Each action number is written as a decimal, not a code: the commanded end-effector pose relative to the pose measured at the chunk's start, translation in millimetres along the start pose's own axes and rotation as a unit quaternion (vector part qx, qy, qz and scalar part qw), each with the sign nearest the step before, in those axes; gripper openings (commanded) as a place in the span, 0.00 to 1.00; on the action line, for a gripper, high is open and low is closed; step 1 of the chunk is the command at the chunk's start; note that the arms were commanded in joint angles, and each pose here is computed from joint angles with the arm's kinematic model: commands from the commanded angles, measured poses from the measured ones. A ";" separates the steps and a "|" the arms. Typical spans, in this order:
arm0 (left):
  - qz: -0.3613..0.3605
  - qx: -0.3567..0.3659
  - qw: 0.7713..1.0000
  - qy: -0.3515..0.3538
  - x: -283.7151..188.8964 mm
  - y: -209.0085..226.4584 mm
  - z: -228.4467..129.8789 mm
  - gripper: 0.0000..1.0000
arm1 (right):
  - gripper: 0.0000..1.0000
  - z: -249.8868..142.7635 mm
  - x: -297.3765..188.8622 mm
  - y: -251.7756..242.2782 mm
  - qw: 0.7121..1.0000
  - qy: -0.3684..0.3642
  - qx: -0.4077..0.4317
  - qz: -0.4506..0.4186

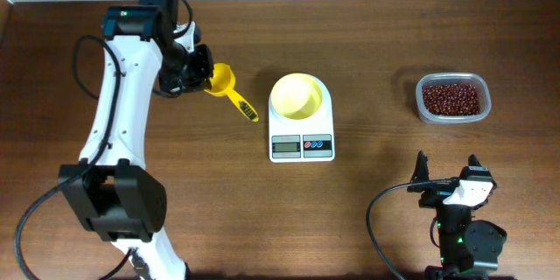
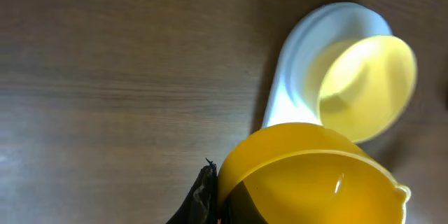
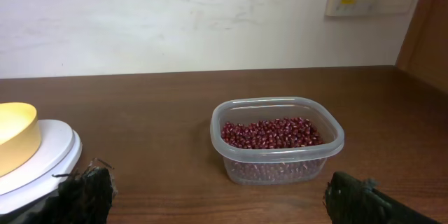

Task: Scoop item into bowl and weigh 50g on scale
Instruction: 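Carry the scoop with the left gripper toward the scale, then swing the right gripper in toward the scoop handle over the scale, then grasp the scoop handle with the right gripper from the left gripper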

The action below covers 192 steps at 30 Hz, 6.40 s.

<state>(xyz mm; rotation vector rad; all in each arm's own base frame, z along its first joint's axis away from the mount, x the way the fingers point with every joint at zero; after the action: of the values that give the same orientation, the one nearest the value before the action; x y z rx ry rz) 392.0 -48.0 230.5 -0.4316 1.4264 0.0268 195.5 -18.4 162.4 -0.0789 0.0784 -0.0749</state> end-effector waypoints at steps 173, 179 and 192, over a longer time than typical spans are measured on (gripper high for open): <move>-0.067 -0.280 0.957 0.034 20.6 -181.8 -112.1 0.09 | 0.88 116.3 101.5 131.7 0.751 0.328 0.355 0.450; -0.073 -0.290 0.953 0.046 20.2 -184.3 -114.1 0.12 | 0.75 116.8 101.8 131.7 0.749 0.330 0.361 0.447; -0.078 -0.288 0.953 0.056 19.7 -186.4 -115.9 0.05 | 0.06 116.2 103.7 130.7 0.753 0.330 0.363 0.439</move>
<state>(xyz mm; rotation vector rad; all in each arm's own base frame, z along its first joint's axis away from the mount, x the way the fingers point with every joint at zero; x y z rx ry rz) 337.0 -258.1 239.1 -1.0128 1.4934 0.3346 314.5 110.1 256.1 0.8012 0.7976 0.8279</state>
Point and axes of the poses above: each gripper's point midway between its finger pads, its own x axis out along the fingers, its own y axis along the line the jaws close on, z = x × y, the point moved 5 cm from there along -x, back along the fingers, and after that the axes turned 6 degrees about -x, right-handed, at the moved point
